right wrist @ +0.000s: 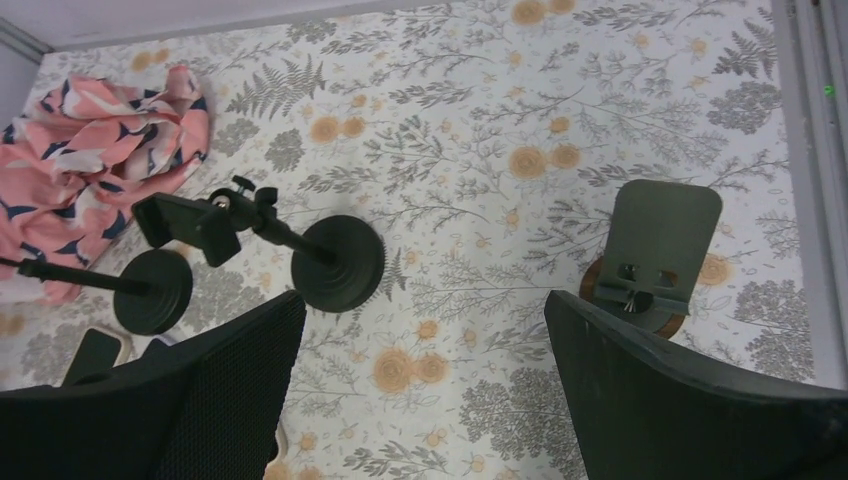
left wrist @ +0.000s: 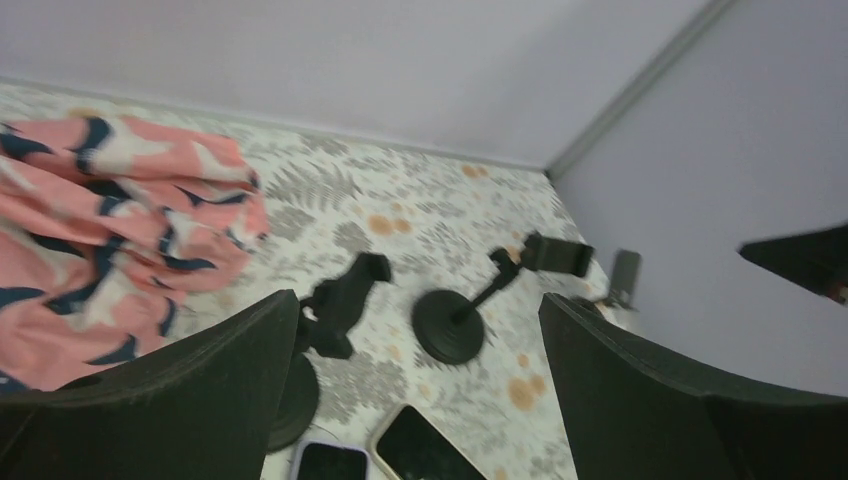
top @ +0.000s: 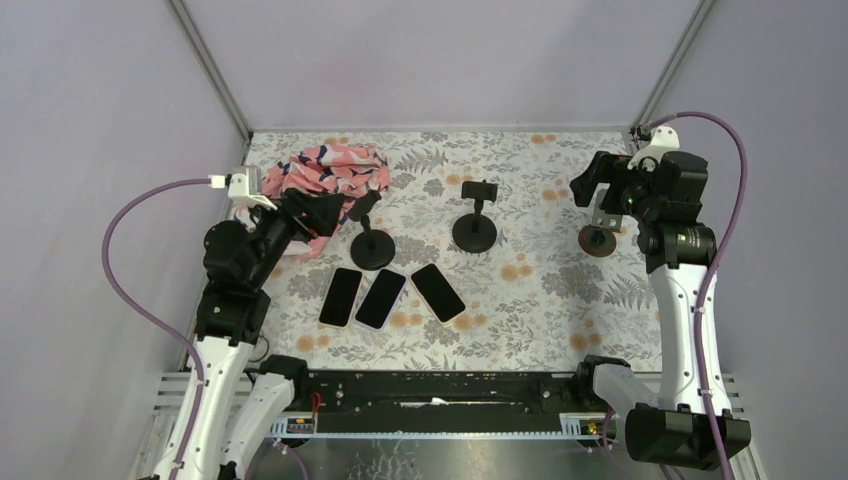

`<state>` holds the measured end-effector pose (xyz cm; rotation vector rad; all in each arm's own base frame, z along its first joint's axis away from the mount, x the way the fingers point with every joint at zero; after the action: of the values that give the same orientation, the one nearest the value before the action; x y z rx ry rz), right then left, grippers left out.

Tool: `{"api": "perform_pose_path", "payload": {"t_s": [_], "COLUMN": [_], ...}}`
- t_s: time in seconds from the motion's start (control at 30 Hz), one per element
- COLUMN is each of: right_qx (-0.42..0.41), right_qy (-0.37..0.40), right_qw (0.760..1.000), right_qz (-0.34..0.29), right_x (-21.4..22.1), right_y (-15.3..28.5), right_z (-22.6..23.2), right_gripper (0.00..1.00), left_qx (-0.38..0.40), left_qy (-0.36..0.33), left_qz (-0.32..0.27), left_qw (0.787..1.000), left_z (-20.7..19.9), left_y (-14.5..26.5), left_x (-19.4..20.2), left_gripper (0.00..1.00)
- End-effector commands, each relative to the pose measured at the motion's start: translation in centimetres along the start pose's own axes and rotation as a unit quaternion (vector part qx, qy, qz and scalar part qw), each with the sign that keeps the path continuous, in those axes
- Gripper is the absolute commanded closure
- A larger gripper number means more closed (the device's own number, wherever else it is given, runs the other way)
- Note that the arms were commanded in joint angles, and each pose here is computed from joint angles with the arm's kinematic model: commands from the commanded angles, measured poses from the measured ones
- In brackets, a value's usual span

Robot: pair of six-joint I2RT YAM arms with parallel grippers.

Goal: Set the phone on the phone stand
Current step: Pick up the phone at the center of the board.

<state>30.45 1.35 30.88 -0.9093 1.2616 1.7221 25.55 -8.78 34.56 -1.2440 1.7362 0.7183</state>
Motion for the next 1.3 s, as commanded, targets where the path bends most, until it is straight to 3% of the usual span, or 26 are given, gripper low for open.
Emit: {"api": "perform_pose_path", "payload": {"t_s": [0.0, 0.23, 0.33, 0.5, 0.83, 1.03, 1.27], "right_qx": [-0.04, -0.129, -0.26, -0.329, -0.343, -0.33, -0.316], "right_qy": [-0.011, 0.031, 0.087, 0.12, 0.129, 0.135, 0.131], "right_qw": [0.999, 0.991, 0.961, 0.935, 0.927, 0.93, 0.936], "right_qz": [0.018, 0.026, 0.046, 0.06, 0.083, 0.092, 0.084], "right_x": [-0.1, 0.9, 3.1, 4.9, 8.1, 9.8, 10.3], "right_y": [1.2, 2.5, 3.6, 4.5, 4.1, 3.5, 3.5], "right_z": [1.8, 4.3, 7.1, 8.3, 7.7, 6.2, 4.7], "right_gripper": [0.0, 0.0, 0.0, 0.0, 0.0, 0.0, 0.0], "left_qx": [0.091, 0.236, 0.282, 0.307, 0.3, 0.325, 0.294], "left_qy": [0.053, 0.131, 0.144, 0.111, -0.023, -0.024, -0.057], "left_qz": [0.075, 0.089, 0.109, 0.134, 0.221, 0.191, 0.191], "left_qw": [0.992, 0.959, 0.942, 0.936, 0.928, 0.926, 0.935], "left_z": [-2.9, -6.9, -8.0, -10.8, -18.5, -19.0, -17.6], "left_y": [1.2, 2.9, 3.4, 4.2, 4.7, 4.4, 3.4], "left_x": [3.0, 4.1, 4.6, 5.6, 16.1, 16.7, 17.8], "left_gripper": [0.01, 0.01, 0.01, 0.01, 0.01, 0.01, 0.01]}}
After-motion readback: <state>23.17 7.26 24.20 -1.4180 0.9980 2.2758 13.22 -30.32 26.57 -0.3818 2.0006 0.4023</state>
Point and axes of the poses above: each gripper's point midway between its finger pads, its own y axis back along the fingers, its own z axis along the line the jaws close on, x = y × z, the point moved 2 cm from there along y, back along the fingers
